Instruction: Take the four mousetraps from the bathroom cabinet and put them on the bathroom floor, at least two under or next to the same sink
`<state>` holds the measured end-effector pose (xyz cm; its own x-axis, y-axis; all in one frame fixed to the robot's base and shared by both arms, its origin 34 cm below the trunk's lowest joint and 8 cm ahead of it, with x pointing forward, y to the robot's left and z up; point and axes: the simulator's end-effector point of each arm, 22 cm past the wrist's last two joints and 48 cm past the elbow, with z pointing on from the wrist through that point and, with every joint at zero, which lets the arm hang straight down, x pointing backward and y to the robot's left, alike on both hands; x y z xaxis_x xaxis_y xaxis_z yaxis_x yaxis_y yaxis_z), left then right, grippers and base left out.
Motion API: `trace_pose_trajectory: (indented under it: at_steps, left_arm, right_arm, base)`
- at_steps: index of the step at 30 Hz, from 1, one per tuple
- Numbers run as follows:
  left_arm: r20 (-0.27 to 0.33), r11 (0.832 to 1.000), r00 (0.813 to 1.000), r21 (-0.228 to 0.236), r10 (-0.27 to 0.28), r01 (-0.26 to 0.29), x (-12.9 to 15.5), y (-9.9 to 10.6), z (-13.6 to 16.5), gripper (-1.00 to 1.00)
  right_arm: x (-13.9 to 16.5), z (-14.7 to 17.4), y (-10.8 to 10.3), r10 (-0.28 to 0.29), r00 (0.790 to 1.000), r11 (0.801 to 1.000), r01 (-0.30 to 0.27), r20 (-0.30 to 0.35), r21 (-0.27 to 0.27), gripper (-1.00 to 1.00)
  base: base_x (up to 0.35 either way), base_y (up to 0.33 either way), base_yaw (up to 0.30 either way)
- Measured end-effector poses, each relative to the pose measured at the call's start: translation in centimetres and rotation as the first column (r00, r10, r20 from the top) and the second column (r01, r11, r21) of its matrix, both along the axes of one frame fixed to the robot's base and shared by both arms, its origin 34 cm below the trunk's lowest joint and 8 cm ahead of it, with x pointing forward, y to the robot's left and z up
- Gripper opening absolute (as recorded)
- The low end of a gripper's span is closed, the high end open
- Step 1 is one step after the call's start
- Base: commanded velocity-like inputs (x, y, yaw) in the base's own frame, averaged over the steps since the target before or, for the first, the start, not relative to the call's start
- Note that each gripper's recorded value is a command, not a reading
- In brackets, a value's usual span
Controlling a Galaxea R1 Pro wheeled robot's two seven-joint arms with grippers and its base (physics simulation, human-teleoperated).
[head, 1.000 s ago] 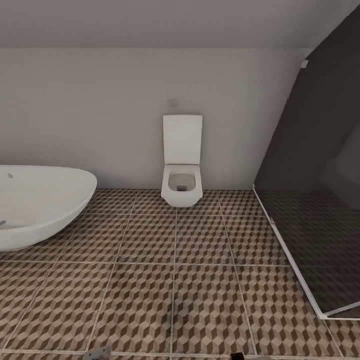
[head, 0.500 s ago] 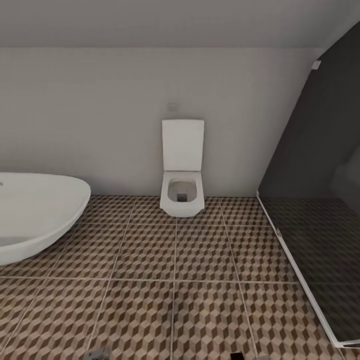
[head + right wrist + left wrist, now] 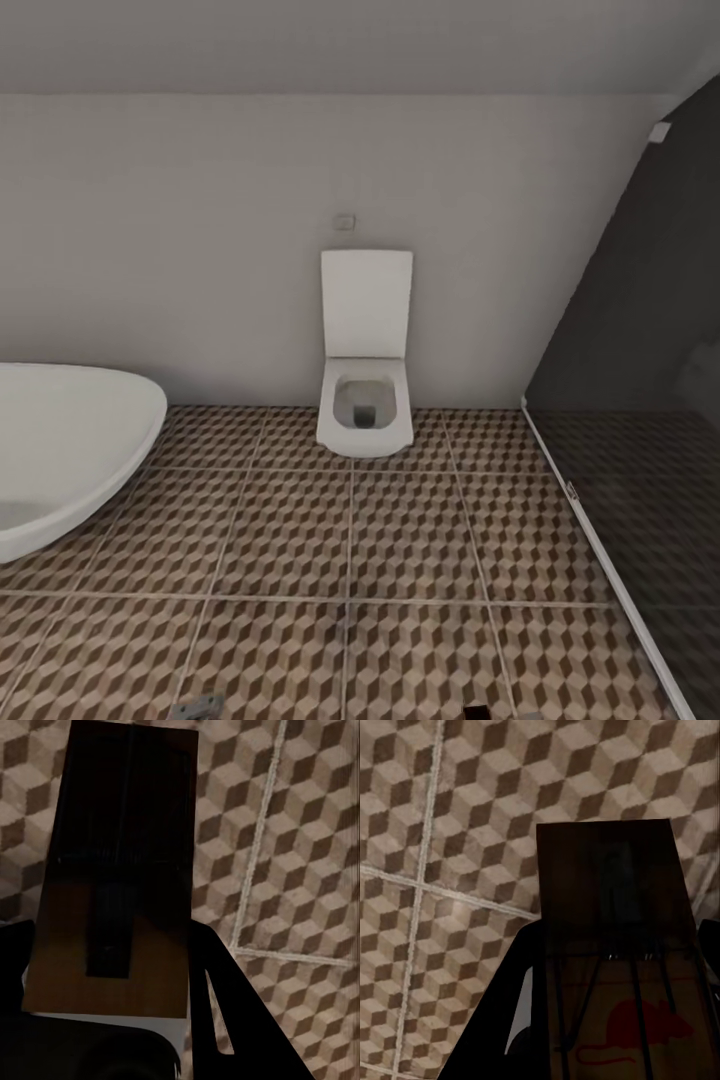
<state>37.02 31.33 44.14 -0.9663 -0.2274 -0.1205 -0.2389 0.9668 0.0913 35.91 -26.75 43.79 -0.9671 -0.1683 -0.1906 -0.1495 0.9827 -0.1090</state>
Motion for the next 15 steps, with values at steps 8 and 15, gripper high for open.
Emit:
trace_pose_trajectory:
  at_steps: [8, 15]
  left_arm:
    - [0.000, 1.000, 1.000, -0.001, -0.001, 0.001, 0.00, -0.03, 0.00, -1.00]
    - [0.000, 1.000, 1.000, 0.000, 0.000, 0.000, 0.00, 0.00, 0.00, -1.00]
  right_arm:
    - [-0.01, 0.01, -0.24, -0.001, 1.000, 1.000, 0.001, 0.000, -0.004, -1.00]
    - [-0.07, 0.00, -0.34, -0.002, 1.000, 1.000, 0.002, -0.001, -0.006, -1.00]
  base:
    - [0.332, 0.000, 0.000]
    - [0.332, 0.000, 0.000]
